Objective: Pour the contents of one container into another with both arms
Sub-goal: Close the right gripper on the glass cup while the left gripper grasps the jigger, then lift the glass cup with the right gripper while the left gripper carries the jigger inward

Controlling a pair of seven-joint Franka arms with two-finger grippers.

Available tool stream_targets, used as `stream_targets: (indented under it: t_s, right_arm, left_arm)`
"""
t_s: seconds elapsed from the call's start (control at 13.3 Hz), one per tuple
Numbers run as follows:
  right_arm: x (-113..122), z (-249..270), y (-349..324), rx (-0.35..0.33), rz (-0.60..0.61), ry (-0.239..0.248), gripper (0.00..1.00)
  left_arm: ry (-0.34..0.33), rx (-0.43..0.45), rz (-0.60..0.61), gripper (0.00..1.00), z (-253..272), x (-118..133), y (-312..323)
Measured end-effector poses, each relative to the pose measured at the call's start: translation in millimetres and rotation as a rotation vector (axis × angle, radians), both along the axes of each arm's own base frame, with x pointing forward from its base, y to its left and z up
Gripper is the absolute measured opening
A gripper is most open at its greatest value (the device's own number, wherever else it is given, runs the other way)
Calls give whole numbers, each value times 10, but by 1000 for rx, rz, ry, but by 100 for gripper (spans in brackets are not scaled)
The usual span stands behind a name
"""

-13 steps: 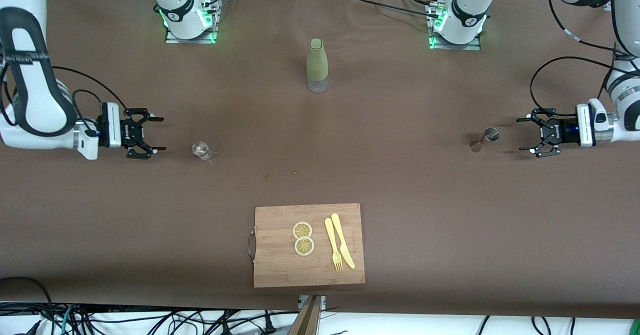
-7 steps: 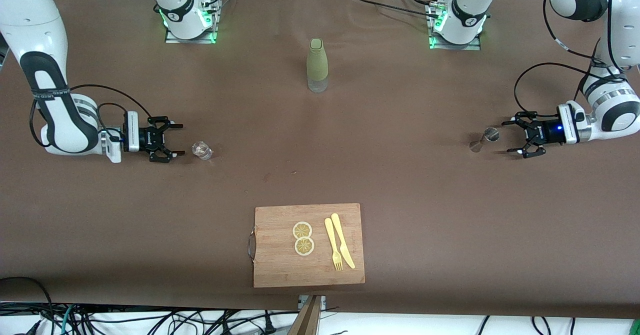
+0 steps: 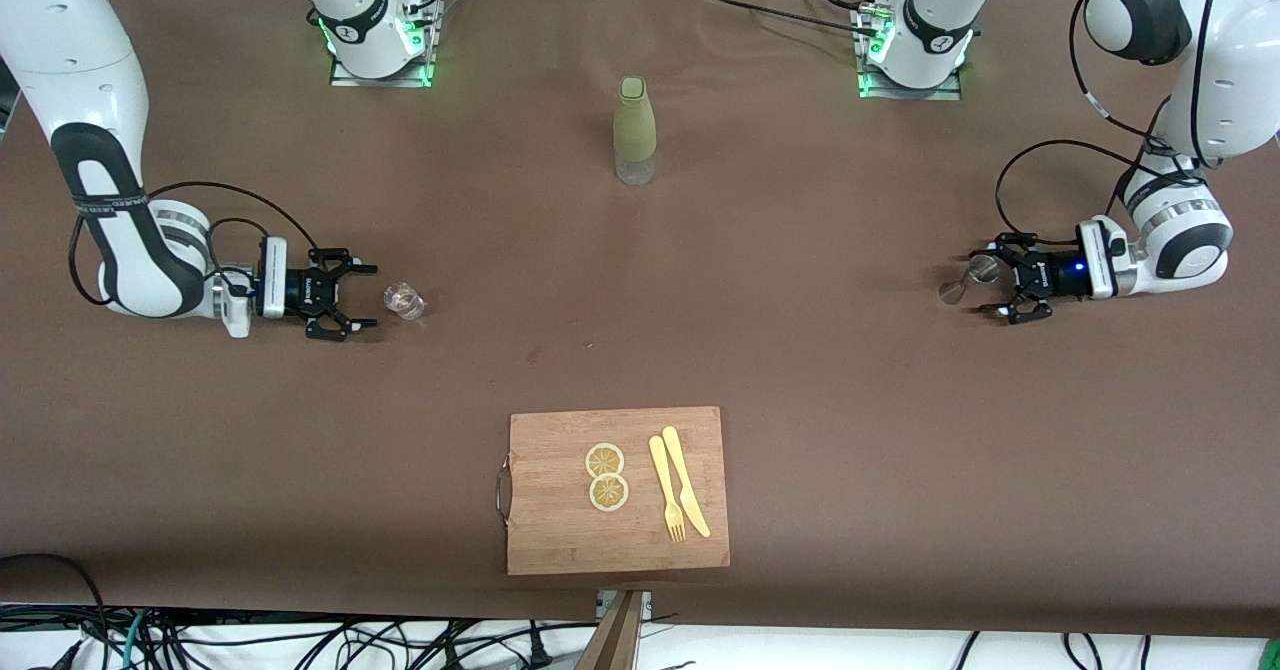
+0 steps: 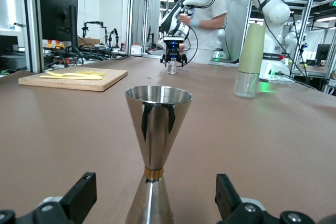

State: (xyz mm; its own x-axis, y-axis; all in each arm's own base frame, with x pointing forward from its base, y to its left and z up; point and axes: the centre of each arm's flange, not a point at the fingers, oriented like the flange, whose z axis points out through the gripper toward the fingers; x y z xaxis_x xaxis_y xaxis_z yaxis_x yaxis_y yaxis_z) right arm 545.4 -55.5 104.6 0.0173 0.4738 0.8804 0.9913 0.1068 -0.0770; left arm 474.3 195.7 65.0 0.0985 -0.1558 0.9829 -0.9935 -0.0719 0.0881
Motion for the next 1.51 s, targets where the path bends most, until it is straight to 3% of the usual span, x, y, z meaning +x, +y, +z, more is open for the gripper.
stream_targets:
  t_s: [0.9,0.98,1.2,1.28,1.35,1.51]
  right_arm:
    - [45,-140,408,50,-24,-2,100]
    - [42,-151,422,54,-24,-3,99]
    - [46,-155,460,63,-23,-11,96]
    - [47,-154,472,65,-22,-12,95]
    - [48,-153,483,67,-20,-13,95]
    - [50,-149,512,71,-17,-14,95]
  left_arm:
    - [3,-35,-26,96,-84,7,-171]
    - [3,-35,-26,90,-84,7,-171]
    - [3,-35,-26,88,-83,8,-170]
    - [2,-34,-26,78,-82,10,-170]
    - [1,-34,-26,78,-80,14,-168]
    - [0,-33,-27,59,-77,20,-166]
